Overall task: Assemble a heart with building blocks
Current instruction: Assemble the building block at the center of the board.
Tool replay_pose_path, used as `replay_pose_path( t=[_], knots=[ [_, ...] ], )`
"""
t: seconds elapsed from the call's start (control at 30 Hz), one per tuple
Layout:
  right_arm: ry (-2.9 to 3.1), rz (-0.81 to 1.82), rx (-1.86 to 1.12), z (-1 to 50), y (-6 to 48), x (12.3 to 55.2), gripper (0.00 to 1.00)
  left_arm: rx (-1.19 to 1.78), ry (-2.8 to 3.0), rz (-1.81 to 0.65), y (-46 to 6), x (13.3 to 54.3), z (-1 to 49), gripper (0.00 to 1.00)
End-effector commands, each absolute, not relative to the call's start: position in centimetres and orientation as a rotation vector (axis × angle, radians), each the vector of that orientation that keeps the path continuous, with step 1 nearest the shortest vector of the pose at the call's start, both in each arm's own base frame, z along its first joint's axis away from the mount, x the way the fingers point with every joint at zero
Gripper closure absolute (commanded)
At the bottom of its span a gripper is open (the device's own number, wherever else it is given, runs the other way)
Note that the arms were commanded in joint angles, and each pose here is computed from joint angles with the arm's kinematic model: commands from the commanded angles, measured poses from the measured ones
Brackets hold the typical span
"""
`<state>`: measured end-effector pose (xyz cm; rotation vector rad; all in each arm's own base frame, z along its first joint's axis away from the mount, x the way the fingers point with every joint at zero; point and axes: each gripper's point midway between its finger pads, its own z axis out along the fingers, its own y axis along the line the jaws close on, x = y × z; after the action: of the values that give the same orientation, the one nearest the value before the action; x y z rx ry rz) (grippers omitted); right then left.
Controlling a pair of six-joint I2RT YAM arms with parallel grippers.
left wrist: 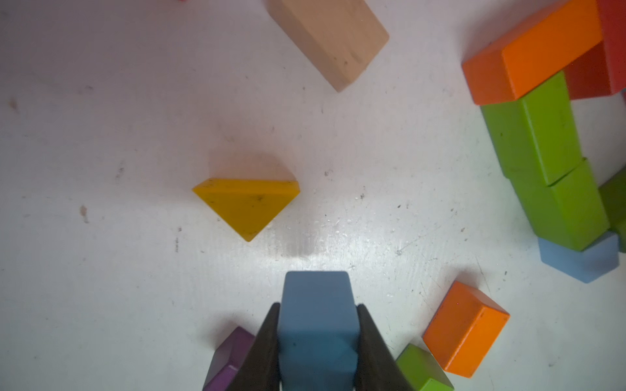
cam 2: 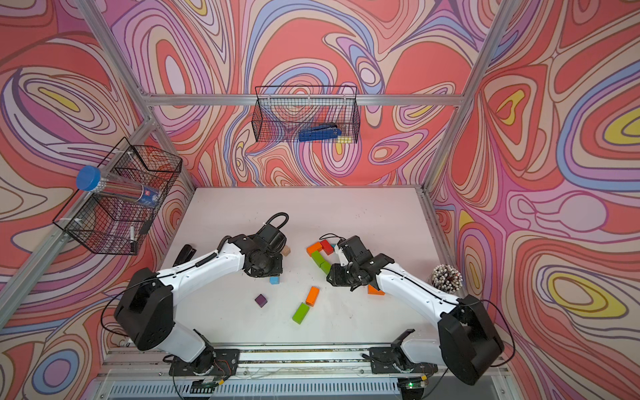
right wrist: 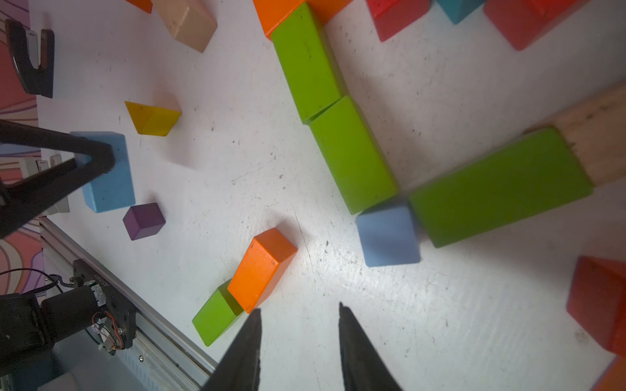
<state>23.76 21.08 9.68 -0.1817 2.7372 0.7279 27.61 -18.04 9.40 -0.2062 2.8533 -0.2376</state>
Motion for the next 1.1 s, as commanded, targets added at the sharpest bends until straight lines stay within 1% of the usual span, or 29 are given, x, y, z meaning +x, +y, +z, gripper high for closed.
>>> replay_pose_path(
  t=[0.0, 0.07, 0.2, 0.3, 0.47, 0.63, 1.07],
  knots=[
    [2.745, 0.738, -0.189, 9.2, 21.3, 23.5, 0.61, -0.435, 2.876, -0.202, -14.1, 26.6, 8.5, 0.81],
    [2.749, 0.739, -0.183, 9.1, 21.3, 23.5, 0.61, -0.549, 2.858, -0.232, -12.4, 26.7, 8.0, 0.82],
    [2.746, 0.746, -0.174, 9.2, 21.4, 23.6, 0.61, -0.715, 2.82, -0.134, -9.1, 26.7, 7.6, 0.84],
    [2.747, 0.744, -0.171, 9.1, 21.4, 23.6, 0.61, -0.798, 2.798, -0.109, -8.1, 27.0, 7.4, 0.85],
    [2.746, 0.74, -0.165, 9.1, 21.3, 23.6, 0.61, -0.899, 2.771, -0.116, -8.3, 27.8, 6.2, 0.81],
    [2.75, 0.727, -0.154, 9.1, 21.0, 23.5, 0.61, -0.972, 2.771, -0.163, -9.2, 28.7, 4.4, 0.82],
    [2.754, 0.71, -0.148, 8.9, 20.6, 23.2, 0.61, -1.089, 2.712, -0.191, -9.5, 30.2, 2.6, 0.83]
  ],
)
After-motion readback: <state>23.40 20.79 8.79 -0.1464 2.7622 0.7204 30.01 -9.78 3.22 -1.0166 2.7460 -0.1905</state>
